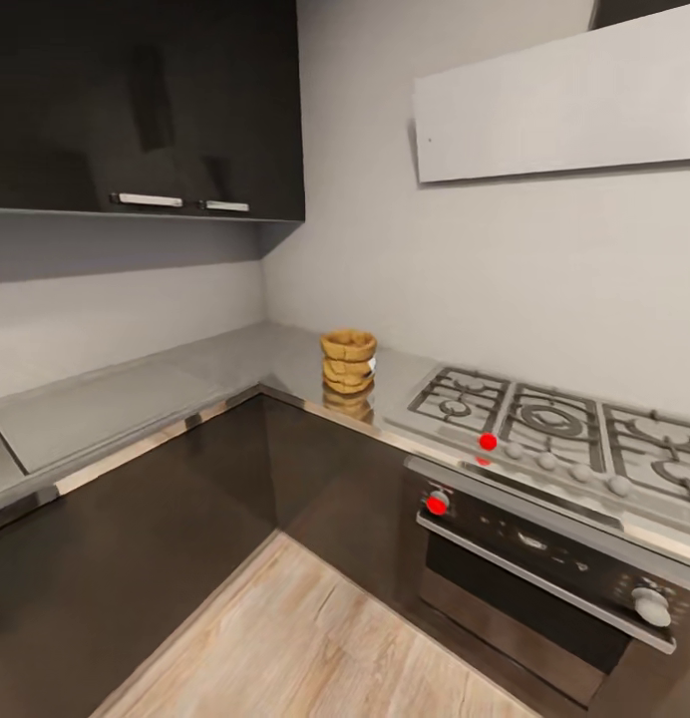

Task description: In the kitchen, take the popcorn bag from the countertop, put it into the microwave, and heat it until the popcorn is cooked so the cooked popcorn ends up inside the bag.

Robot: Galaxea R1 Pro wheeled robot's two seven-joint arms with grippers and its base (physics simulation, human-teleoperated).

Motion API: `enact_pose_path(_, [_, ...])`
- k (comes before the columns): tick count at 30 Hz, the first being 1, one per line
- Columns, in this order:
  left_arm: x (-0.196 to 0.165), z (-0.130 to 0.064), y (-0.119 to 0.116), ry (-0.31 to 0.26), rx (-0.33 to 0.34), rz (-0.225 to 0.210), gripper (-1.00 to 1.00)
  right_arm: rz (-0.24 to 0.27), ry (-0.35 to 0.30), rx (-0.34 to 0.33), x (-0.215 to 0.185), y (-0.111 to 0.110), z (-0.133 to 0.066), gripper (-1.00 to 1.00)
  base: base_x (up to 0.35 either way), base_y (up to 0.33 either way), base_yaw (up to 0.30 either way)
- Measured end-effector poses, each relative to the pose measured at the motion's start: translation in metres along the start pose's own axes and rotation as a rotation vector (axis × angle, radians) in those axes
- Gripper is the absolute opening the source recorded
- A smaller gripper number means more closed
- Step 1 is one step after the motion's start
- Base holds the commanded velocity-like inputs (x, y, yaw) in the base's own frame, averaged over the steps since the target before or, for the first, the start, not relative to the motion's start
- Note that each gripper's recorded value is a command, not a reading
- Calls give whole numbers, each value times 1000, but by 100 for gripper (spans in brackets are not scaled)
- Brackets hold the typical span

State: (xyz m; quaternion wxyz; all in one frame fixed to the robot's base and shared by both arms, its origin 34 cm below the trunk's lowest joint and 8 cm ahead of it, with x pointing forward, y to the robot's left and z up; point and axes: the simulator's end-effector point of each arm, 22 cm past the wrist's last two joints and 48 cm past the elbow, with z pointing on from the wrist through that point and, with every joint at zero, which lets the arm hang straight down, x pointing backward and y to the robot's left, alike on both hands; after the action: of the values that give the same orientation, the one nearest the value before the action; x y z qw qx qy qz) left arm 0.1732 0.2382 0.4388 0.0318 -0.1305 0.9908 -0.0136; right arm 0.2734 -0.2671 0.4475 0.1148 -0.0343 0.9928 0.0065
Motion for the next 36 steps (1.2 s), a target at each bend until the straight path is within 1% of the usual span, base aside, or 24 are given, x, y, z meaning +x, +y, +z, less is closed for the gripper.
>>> enact_pose_path(6, [-1,0,0,-2,-2,-4,100,-1,2,-1,0,0,0,100,27,20,0])
enact_pose_path(36, [-1,0,0,-3,-1,0,100,2,0,-3,0,2,0,100,207,247,0])
